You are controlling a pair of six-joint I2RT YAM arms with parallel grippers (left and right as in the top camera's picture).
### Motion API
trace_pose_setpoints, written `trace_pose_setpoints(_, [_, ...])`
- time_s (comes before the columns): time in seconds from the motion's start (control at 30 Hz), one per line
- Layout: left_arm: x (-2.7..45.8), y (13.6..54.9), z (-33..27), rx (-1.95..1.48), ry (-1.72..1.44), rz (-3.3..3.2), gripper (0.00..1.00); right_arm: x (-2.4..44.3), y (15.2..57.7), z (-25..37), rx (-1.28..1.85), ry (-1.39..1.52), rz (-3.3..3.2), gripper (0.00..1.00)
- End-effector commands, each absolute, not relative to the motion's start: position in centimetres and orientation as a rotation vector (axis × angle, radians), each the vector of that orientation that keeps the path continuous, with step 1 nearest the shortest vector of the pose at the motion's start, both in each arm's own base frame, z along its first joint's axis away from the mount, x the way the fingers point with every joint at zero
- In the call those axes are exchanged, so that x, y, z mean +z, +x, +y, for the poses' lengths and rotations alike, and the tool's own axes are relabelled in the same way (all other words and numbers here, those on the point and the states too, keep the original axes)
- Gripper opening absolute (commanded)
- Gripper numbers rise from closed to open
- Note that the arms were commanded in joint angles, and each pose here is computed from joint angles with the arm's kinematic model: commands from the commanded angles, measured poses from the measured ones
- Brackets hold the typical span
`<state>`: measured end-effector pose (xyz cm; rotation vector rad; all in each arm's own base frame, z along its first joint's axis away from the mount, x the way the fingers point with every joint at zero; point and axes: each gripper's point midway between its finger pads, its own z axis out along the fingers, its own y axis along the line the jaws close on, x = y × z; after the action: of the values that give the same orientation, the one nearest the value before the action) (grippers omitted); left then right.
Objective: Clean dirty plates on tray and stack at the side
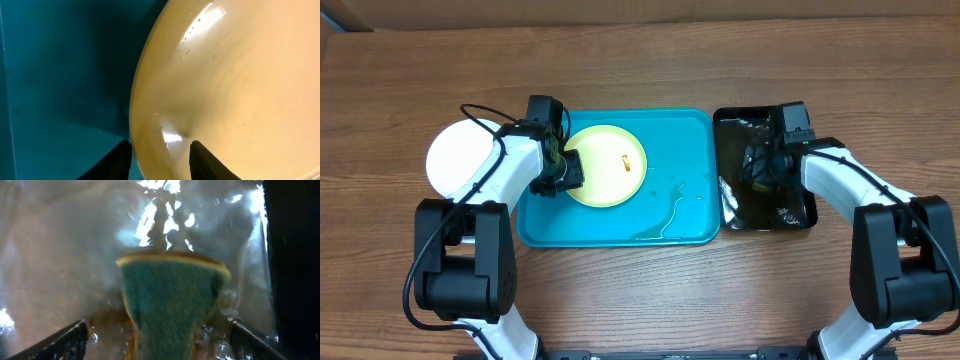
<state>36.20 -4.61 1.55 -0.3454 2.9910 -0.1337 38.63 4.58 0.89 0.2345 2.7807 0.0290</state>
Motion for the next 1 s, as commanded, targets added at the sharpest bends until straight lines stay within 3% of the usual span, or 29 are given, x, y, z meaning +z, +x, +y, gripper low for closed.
trace_pose_setpoints(0.0, [1.2, 36.1, -4.8, -0.118, -0.317, 3.008, 0.40, 1.9, 40.6, 4.7, 0.049, 0.238, 2.712, 0.93])
trace_pose_setpoints(0.13, [1.1, 35.8, -4.7, -0.114, -0.313, 3.020, 0.41, 1.6, 41.4, 4.8, 0.061, 0.238, 2.678, 0.90])
trace_pose_setpoints(0.23, [1.2, 35.8, -4.6, -0.104, -0.303, 3.019, 0.41, 0.9, 41.1, 4.8, 0.062, 0.242, 2.683, 0.79])
trace_pose_setpoints(0.27, [1.1, 35.8, -4.6, -0.102, -0.304, 3.019, 0.41, 0.8, 41.0, 4.8, 0.060, 0.242, 2.685, 0.68])
trace_pose_setpoints(0.3, [1.1, 35.8, -4.6, -0.102, -0.303, 3.019, 0.40, 0.7, 40.9, 4.8, 0.058, 0.241, 2.688, 0.50])
trace_pose_setpoints(0.33, [1.1, 35.8, -4.6, -0.102, -0.303, 3.018, 0.41, 0.7, 40.8, 4.8, 0.058, 0.241, 2.689, 0.19])
trace_pose_setpoints(0.37, [1.1, 35.8, -4.6, -0.102, -0.303, 3.019, 0.41, 0.7, 40.9, 4.8, 0.059, 0.241, 2.688, 0.04])
trace_pose_setpoints(0.43, [1.1, 35.8, -4.6, -0.102, -0.303, 3.019, 0.41, 0.9, 41.1, 4.8, 0.062, 0.241, 2.678, 0.04])
trace_pose_setpoints(0.5, [1.1, 35.8, -4.6, -0.102, -0.303, 3.019, 0.41, 1.6, 41.4, 5.0, 0.074, 0.238, 2.679, 0.68])
trace_pose_setpoints(0.53, [1.1, 35.8, -4.6, -0.102, -0.304, 3.019, 0.41, 2.2, 41.5, 5.2, 0.084, 0.236, 2.685, 0.82])
trace_pose_setpoints(0.8, [1.1, 35.8, -4.6, -0.101, -0.304, 3.019, 0.42, 2.2, 36.9, 4.7, 0.031, 0.248, 2.904, 0.80])
trace_pose_setpoints(0.87, [1.1, 35.8, -4.6, -0.098, -0.304, 3.018, 0.43, 1.6, 35.7, 4.8, 0.040, 0.248, 2.951, 0.73])
trace_pose_setpoints(0.97, [1.1, 35.9, -4.6, -0.099, -0.303, 3.015, 0.43, 0.7, 34.8, 5.2, 0.077, 0.245, 2.973, 0.43])
